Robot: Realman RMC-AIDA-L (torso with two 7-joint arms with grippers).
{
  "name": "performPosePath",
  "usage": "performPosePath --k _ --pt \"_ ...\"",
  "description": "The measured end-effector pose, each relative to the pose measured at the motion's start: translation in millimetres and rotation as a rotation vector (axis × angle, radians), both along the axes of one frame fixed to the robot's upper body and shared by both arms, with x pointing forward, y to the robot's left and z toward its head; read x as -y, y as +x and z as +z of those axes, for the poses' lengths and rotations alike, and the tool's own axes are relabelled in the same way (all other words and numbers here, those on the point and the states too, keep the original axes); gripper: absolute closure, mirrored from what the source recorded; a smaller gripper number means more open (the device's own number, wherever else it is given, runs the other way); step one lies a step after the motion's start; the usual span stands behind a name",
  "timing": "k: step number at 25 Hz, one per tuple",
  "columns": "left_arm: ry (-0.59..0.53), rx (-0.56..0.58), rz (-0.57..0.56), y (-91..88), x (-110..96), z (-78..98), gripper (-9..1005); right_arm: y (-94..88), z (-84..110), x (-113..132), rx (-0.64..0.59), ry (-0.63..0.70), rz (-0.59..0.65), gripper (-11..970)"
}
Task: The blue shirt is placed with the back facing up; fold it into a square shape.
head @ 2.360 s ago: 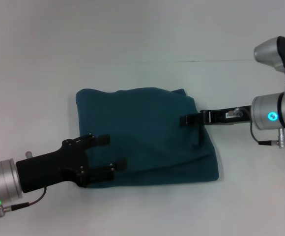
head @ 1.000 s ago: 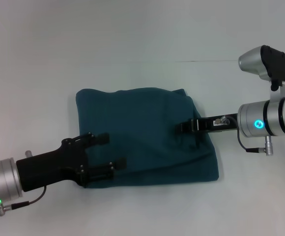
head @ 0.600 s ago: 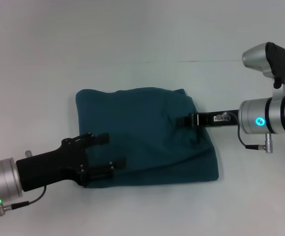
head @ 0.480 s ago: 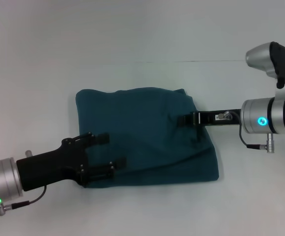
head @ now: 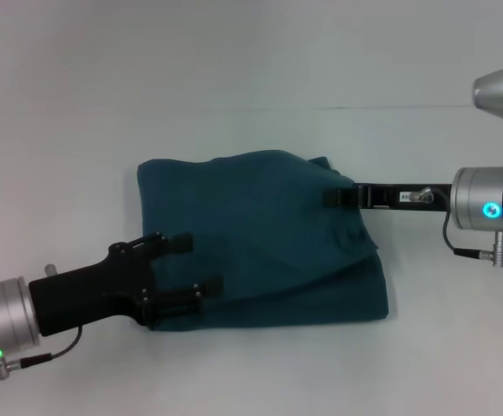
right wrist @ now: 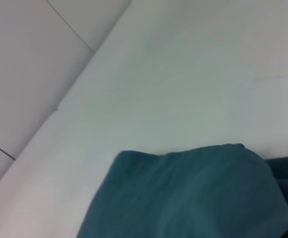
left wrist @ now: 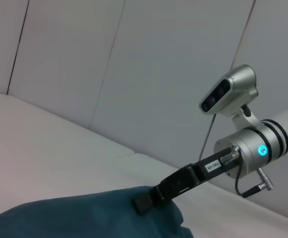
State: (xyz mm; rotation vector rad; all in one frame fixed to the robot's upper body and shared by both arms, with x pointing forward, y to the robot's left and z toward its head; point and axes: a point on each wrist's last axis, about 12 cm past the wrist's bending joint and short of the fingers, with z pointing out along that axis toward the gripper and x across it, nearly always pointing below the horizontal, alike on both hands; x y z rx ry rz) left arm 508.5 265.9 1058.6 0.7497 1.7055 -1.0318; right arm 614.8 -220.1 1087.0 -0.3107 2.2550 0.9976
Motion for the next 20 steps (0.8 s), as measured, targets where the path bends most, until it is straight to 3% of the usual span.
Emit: performPosePath --k 9,20 --pt "-0.011 0.004 0.002 0.2 -0.6 1.6 111 -5.4 3.0 7.8 0.007 0.018 0.023 927" --pt "-0.012 0.005 0.006 1.7 -1.1 2.5 111 -8.0 23.0 10.4 0.071 0.070 0.092 921"
